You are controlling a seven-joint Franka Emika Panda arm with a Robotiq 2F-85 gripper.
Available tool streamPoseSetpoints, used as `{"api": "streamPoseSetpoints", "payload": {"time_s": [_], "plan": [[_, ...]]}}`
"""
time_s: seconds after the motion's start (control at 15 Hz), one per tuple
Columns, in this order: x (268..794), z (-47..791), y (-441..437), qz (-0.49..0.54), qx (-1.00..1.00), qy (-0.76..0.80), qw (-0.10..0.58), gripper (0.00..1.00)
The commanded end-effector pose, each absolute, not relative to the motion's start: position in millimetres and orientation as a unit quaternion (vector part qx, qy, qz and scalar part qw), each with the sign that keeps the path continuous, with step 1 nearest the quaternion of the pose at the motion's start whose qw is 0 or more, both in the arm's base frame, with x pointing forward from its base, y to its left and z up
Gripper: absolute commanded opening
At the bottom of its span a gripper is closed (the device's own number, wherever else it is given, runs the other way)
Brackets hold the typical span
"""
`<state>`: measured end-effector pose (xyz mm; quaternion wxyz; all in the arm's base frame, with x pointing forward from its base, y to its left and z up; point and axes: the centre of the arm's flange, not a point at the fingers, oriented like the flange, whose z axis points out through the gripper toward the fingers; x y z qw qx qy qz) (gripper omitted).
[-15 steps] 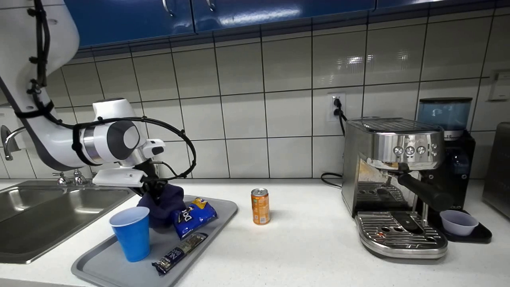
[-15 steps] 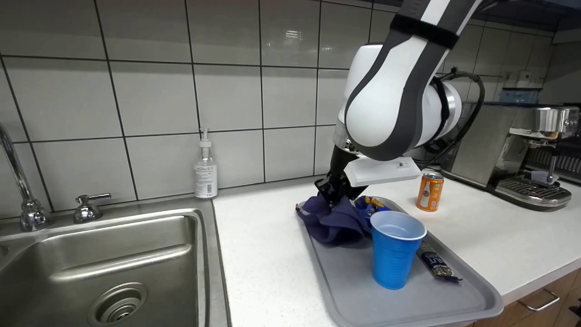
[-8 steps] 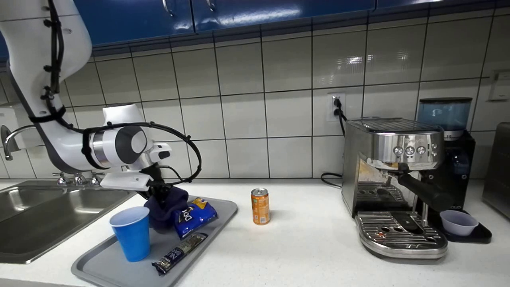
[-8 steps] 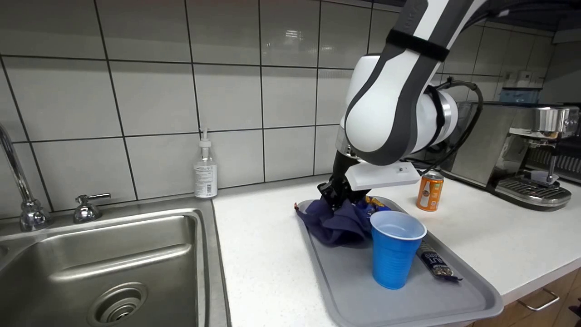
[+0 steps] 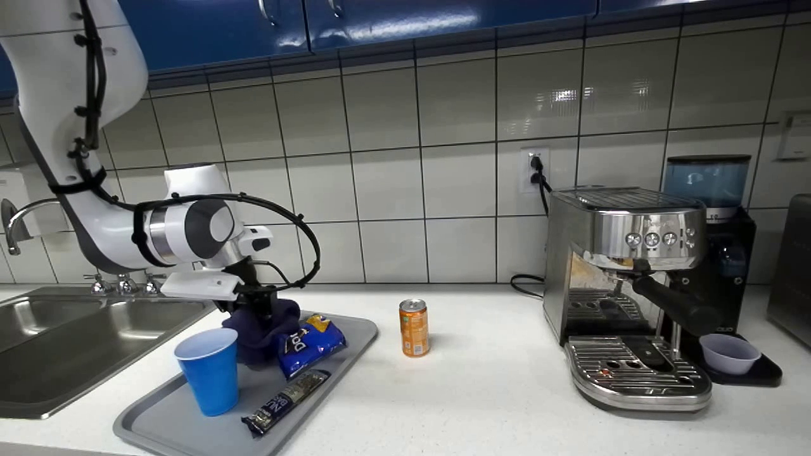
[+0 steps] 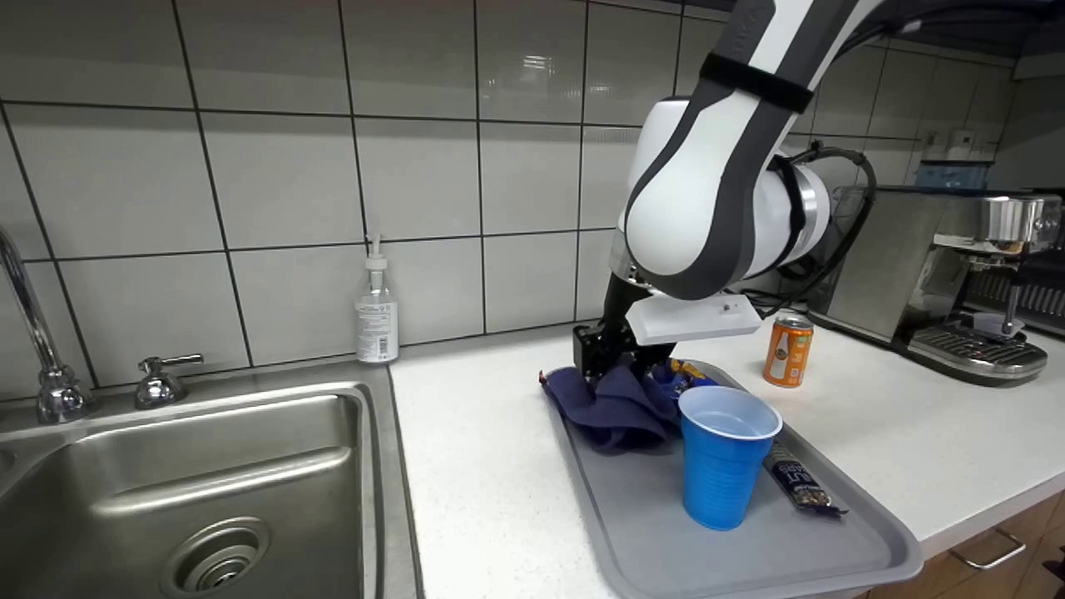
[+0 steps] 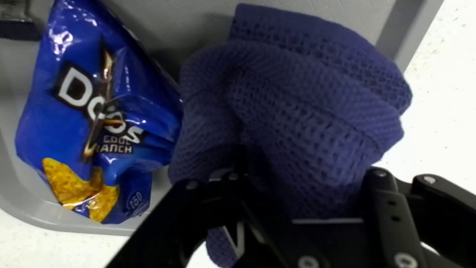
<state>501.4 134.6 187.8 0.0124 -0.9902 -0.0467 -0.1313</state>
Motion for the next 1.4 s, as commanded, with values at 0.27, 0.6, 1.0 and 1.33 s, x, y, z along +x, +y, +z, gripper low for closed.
{"api": "streamPoseSetpoints", "payload": {"time_s": [0.27, 0.6, 1.0, 1.33], "plan": [[493.1, 233.0, 144.6, -0.154, -0.985, -0.073, 0.011, 1.00], [489.7, 250.1, 153.8, -0.162, -0.983, -0.083, 0.013, 1.00], [479.4, 251.5, 169.1, -0.148, -0.984, -0.102, 0.014, 1.00], [465.3, 255.3, 173.7, -0.136, -0.984, -0.114, 0.010, 1.00]]}}
